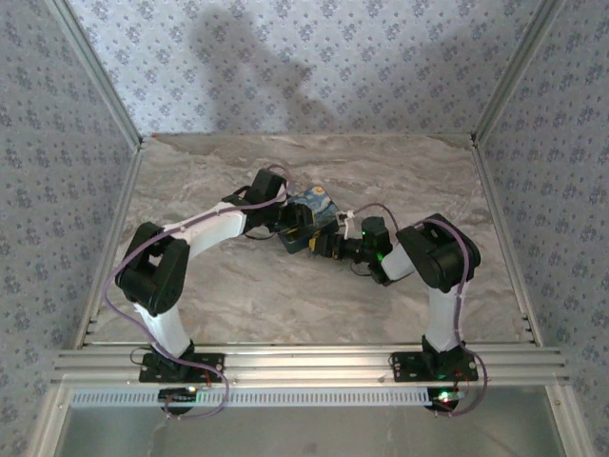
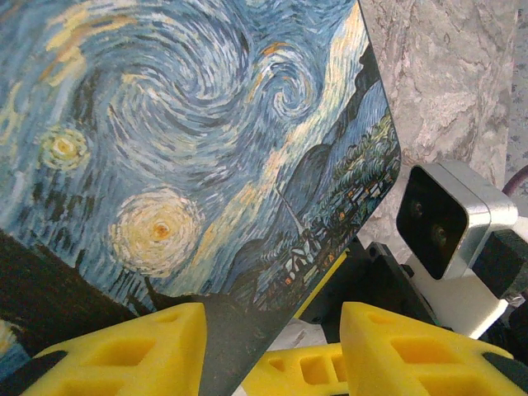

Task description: Unlock the padlock with the key

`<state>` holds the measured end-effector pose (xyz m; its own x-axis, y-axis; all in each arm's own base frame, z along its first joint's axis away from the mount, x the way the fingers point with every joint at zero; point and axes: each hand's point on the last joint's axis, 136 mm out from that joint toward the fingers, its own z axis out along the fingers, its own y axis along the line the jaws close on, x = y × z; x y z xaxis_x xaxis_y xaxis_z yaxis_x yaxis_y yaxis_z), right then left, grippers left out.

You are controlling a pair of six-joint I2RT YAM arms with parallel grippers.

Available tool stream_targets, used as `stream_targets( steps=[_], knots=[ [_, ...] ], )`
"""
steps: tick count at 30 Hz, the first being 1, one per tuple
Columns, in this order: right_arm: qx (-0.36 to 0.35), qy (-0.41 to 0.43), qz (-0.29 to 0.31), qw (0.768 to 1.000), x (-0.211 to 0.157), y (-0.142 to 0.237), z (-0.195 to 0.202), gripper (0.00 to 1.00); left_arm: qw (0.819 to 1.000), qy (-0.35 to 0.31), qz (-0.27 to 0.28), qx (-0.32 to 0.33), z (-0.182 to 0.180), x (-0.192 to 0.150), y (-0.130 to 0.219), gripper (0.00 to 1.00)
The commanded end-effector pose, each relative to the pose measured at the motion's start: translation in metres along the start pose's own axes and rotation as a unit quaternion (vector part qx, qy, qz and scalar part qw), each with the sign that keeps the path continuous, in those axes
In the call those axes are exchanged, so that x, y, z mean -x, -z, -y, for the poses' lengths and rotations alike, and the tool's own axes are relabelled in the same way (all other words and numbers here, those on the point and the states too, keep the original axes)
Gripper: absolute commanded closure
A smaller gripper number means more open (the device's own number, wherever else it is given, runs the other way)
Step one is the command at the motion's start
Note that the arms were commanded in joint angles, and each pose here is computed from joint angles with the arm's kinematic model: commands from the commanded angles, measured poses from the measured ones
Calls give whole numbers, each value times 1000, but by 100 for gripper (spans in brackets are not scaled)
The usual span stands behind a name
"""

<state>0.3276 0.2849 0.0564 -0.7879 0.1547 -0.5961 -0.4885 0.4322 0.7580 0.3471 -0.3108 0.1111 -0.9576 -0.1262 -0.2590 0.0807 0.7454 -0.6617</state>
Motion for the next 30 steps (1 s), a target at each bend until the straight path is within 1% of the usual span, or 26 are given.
stream_targets(
  steps=[1, 18, 26, 30],
  knots=[
    [10, 0, -1, 1000, -2, 0, -1, 51, 1000, 6, -8, 12, -6, -2, -9, 54],
    [5, -7, -1, 1000, -3, 4, 3, 76, 1000, 7, -7, 12, -5, -1, -9, 54],
    [-9, -15, -2, 1000, -4, 6, 10, 91, 1000, 8, -8, 15, -6, -1, -10, 54],
    [-16, -20, 1, 1000, -4, 7, 13, 95, 1000, 9, -9, 17, -8, -3, -10, 54]
  ],
)
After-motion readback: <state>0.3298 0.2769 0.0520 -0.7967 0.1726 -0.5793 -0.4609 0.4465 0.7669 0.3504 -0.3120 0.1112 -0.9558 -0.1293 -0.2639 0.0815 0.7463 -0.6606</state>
